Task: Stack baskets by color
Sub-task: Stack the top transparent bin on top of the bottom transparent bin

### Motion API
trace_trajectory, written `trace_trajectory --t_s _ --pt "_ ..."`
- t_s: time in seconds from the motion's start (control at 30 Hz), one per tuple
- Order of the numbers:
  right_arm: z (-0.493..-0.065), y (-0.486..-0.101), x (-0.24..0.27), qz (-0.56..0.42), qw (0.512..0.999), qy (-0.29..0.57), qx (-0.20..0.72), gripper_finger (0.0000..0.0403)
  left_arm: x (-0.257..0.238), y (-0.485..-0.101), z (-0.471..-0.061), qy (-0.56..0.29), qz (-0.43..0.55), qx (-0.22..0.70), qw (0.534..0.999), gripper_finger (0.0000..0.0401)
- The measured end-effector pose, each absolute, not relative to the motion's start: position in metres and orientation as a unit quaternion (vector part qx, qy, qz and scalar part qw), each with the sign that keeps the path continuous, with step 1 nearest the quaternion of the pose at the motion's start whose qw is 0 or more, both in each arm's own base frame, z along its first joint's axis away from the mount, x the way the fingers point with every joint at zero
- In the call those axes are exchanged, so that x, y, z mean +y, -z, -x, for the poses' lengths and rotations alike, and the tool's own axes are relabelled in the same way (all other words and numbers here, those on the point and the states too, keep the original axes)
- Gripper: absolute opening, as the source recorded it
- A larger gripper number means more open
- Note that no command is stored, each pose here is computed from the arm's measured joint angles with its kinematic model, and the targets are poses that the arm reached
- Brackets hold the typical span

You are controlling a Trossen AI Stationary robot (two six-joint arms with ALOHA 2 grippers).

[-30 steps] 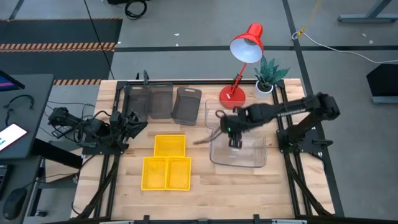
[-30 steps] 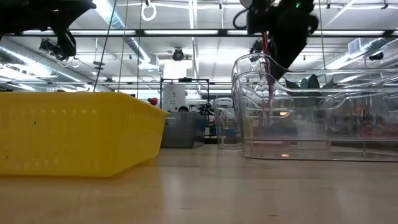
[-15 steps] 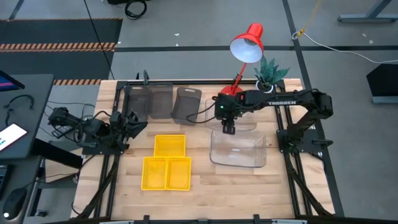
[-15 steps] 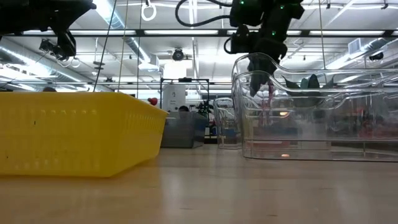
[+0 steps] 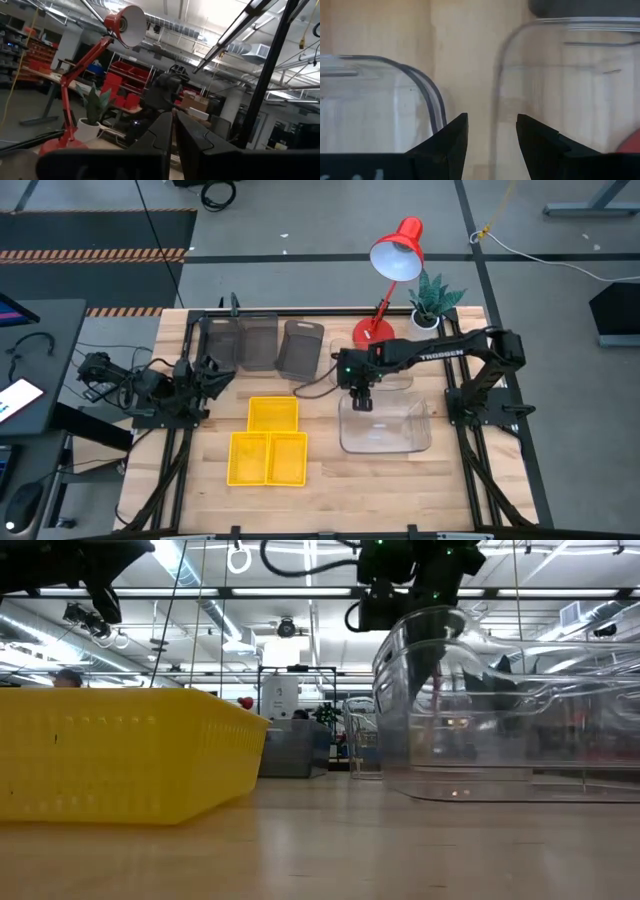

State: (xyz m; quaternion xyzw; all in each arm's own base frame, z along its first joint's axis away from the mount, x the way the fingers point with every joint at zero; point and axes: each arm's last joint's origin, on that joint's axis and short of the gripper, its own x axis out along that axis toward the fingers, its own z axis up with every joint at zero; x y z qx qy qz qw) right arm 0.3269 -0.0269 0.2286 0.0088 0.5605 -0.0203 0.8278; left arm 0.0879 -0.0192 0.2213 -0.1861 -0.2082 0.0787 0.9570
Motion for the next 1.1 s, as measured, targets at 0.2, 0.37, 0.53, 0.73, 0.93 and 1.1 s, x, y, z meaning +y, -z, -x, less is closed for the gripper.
trace_trajectory --t_s 0.2,0.37,0.53,0.73,0.93,1.1 --pt "-0.33 -0.229 -0.006 0.012 0.832 0.043 0.553 0.0174 -0.019 -0.221 -0.088 -0.08 0.185 -0.206 0.957 0.0036" --pt "-0.328 -0.228 -0.008 0.036 0.824 0.074 0.561 0.0177 -0.019 -0.221 -0.088 -0.08 0.187 -0.207 0.957 0.0031" --pt "-0.325 -0.227 -0.025 0.002 0.815 0.08 0.574 0.0188 -0.019 -0.221 -0.088 -0.079 0.187 -0.207 0.957 0.0029" --pt "-0.323 -0.226 -0.034 -0.014 0.811 0.067 0.581 0.019 -0.019 -0.221 -0.088 -0.079 0.186 -0.206 0.957 0.0036" --pt "-0.323 -0.217 -0.031 -0.028 0.818 0.05 0.572 0.0186 -0.019 -0.221 -0.088 -0.079 0.186 -0.206 0.957 0.0029" --pt "-0.317 -0.2 -0.031 -0.03 0.812 0.057 0.58 0.0185 -0.019 -0.221 -0.088 -0.079 0.186 -0.206 0.957 0.0031"
